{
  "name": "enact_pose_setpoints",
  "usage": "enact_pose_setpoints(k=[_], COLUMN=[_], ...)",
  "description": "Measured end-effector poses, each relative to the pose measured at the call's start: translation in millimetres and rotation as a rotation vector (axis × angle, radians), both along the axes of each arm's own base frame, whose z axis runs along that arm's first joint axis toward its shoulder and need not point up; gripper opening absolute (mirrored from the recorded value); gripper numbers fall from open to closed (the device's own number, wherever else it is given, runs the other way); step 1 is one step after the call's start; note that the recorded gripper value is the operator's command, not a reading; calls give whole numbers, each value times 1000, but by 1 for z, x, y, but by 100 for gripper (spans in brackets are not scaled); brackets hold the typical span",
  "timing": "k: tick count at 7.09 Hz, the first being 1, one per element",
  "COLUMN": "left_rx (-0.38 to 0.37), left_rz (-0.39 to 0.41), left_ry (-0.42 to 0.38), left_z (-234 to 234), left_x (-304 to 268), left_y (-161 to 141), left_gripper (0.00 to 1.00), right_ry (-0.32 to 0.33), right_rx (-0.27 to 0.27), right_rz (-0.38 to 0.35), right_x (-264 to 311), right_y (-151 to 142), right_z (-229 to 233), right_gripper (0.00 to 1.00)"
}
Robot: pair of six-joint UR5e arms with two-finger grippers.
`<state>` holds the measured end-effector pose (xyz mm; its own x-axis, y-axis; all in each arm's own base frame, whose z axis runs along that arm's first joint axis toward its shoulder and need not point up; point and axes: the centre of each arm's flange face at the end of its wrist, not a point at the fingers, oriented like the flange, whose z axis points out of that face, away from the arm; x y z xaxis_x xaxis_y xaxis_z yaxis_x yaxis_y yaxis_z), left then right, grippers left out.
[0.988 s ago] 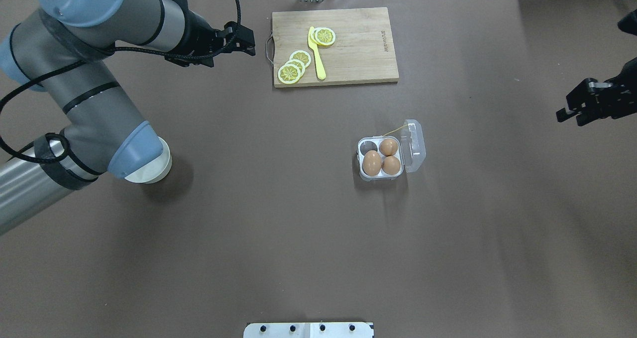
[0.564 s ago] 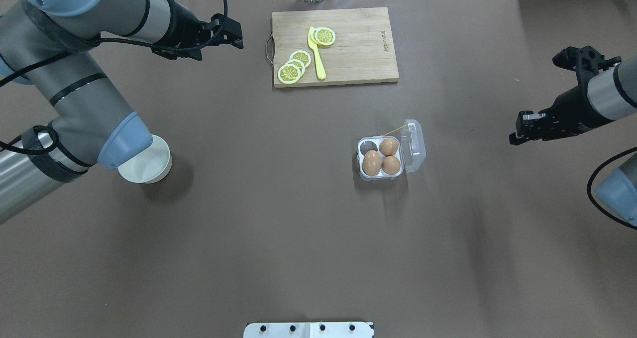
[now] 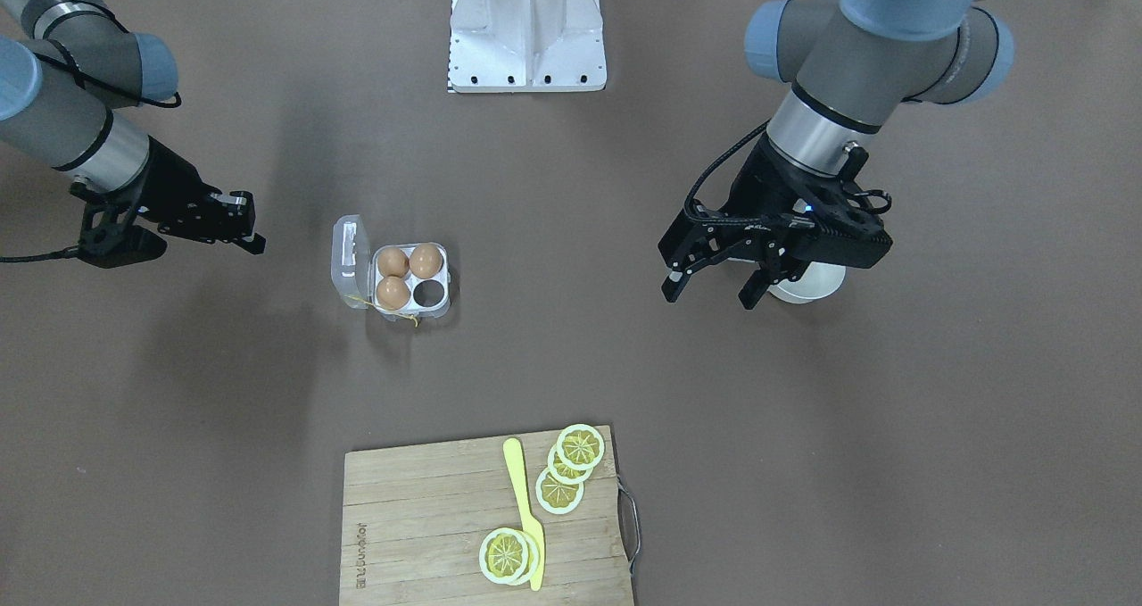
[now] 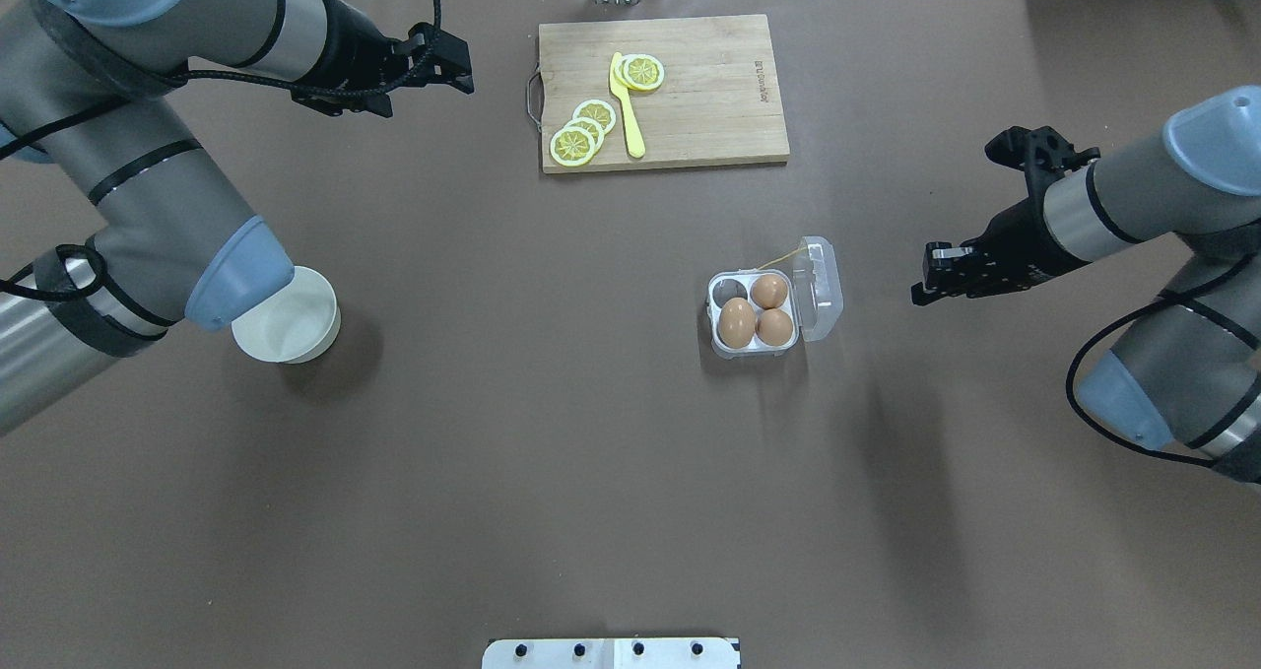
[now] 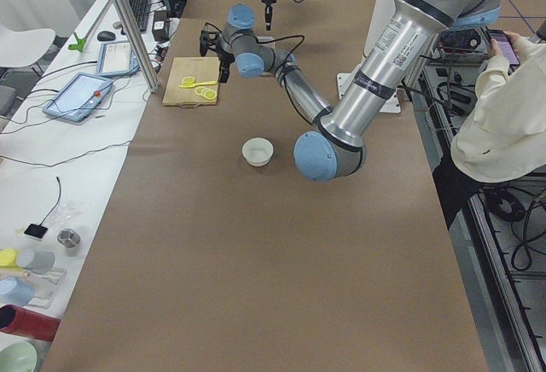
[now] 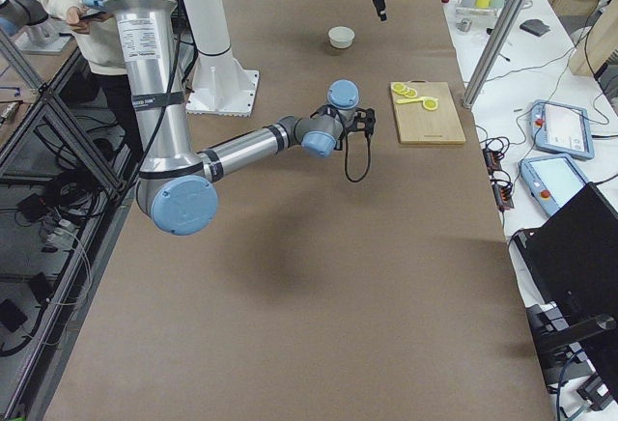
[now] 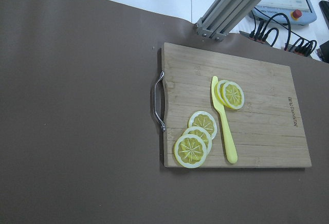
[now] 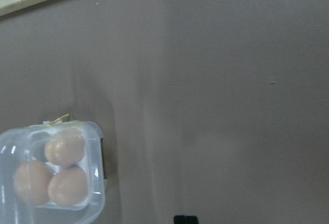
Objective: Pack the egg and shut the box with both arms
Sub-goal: 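Reach the right gripper to the open lid of the egg box, then push the lid down over the eggs with the right gripper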
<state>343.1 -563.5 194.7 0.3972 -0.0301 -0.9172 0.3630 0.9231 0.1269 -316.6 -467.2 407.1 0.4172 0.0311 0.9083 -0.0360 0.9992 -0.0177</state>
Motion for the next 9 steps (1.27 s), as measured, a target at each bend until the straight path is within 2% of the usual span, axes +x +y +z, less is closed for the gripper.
enact_pose_setpoints(k=[8, 9], left_rx=[-13, -16], left_rz=[-15, -10], left_ry=[1, 4], left_z=[12, 13], left_x=[-20, -22], left_y=[-10, -10], left_gripper=[98, 98], right_ry=[-97, -106], right_rx=[-33, -37], right_rz=[-8, -1], right_x=[-106, -108], right_y=[-38, -39], right_z=[-113, -122], right_gripper=[0, 86])
